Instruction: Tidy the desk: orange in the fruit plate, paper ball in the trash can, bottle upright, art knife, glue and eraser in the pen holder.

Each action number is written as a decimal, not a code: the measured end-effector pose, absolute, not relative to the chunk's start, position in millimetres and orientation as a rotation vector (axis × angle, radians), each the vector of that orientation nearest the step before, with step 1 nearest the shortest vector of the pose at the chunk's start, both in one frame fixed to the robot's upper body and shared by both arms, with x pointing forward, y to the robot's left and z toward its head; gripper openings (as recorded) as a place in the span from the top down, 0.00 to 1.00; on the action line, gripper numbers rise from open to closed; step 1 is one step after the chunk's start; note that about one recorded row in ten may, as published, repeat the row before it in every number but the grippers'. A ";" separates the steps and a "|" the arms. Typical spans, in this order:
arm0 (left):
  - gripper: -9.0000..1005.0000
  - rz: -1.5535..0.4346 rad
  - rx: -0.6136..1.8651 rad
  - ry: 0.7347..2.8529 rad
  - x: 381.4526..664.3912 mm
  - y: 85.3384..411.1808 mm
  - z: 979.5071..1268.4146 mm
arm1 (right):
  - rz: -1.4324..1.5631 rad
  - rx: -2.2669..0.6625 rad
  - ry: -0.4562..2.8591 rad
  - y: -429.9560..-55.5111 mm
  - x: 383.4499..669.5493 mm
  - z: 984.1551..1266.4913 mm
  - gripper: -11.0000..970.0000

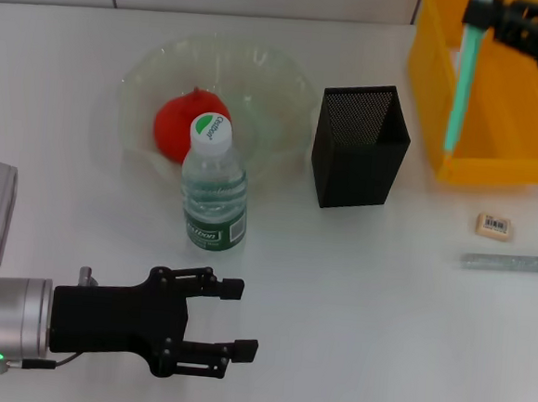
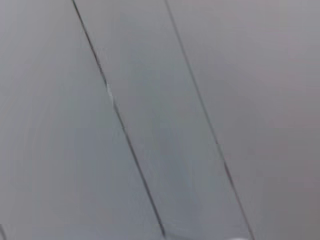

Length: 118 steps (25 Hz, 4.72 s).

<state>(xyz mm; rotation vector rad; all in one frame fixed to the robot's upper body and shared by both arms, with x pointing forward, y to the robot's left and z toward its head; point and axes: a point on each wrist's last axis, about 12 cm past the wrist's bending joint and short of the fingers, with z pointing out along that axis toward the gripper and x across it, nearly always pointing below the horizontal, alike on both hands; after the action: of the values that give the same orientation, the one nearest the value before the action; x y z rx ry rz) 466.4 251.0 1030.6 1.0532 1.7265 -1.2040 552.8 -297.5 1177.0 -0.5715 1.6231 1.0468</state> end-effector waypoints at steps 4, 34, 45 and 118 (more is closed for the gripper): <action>0.21 -1.203 1.051 1.722 466.5 250.6 1030.7 | 1.005 -0.465 1.390 -292.9 558.8 1137.6 0.72; 0.20 -1.209 1.051 1.712 466.7 249.7 1031.7 | 1.050 -1.071 1.856 -298.5 549.2 1230.0 0.43; 0.20 -1.205 1.051 1.708 471.3 248.2 1034.0 | 0.494 -0.962 2.514 -291.6 545.8 1244.0 0.43; 0.20 -1.210 1.069 1.720 471.0 243.8 1029.4 | 0.226 -0.524 2.846 -253.1 602.6 1133.2 0.29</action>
<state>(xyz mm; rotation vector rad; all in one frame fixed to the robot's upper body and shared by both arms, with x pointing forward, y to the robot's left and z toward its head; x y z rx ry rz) 471.0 243.8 1029.4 1.0693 1.7204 -1.2096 602.6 -253.1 1133.2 -0.5235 2.8460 0.2263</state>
